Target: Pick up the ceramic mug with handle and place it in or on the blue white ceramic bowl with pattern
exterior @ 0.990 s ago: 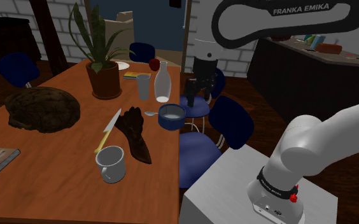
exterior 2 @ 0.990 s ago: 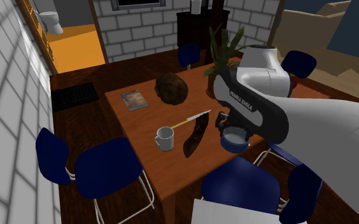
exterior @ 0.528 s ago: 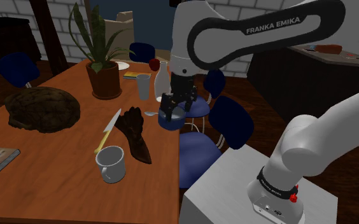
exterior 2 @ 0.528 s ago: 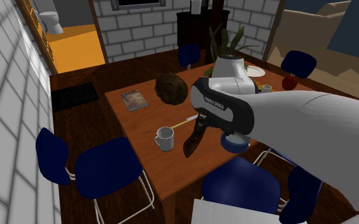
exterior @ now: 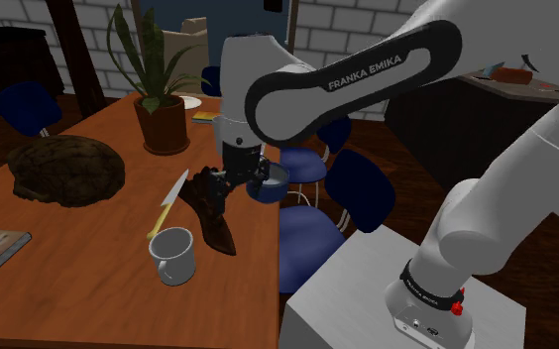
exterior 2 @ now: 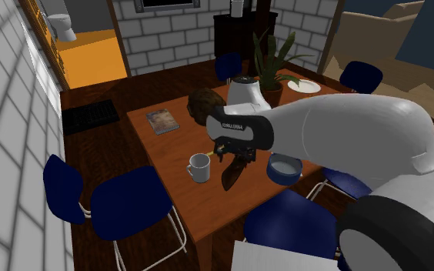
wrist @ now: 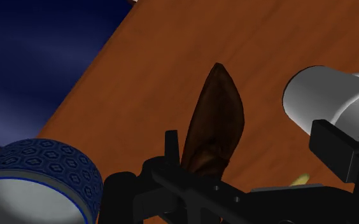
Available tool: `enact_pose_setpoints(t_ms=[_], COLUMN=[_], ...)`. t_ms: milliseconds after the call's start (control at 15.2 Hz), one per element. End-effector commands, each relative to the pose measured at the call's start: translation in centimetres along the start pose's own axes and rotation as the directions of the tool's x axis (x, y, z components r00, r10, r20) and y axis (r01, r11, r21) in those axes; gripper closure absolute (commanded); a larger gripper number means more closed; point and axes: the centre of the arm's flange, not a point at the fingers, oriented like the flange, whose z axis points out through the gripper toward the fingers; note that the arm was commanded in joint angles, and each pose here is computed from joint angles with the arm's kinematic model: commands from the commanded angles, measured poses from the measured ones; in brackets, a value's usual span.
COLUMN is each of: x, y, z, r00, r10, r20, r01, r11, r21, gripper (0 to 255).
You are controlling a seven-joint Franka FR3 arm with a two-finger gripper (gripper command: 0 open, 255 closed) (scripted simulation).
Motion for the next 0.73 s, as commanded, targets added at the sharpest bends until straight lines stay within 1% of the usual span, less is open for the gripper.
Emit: enact_pose_setpoints(t_ms=[0, 462, 660], x=[0.6, 3.1, 3.2], y=[-2.5, -10.0, -10.1], z=[1.3, 5.5, 6.7], r00=[1.0, 1.0, 0.999], r10=[0.001, 0.004, 0.004], r20=[-0.007, -0.031, -0.031], r01=[-0.001, -0.003, -0.003], r11=[1.0, 1.0, 1.0], r21=[0.006, 0.019, 0.019], gripper=[0, 0, 0])
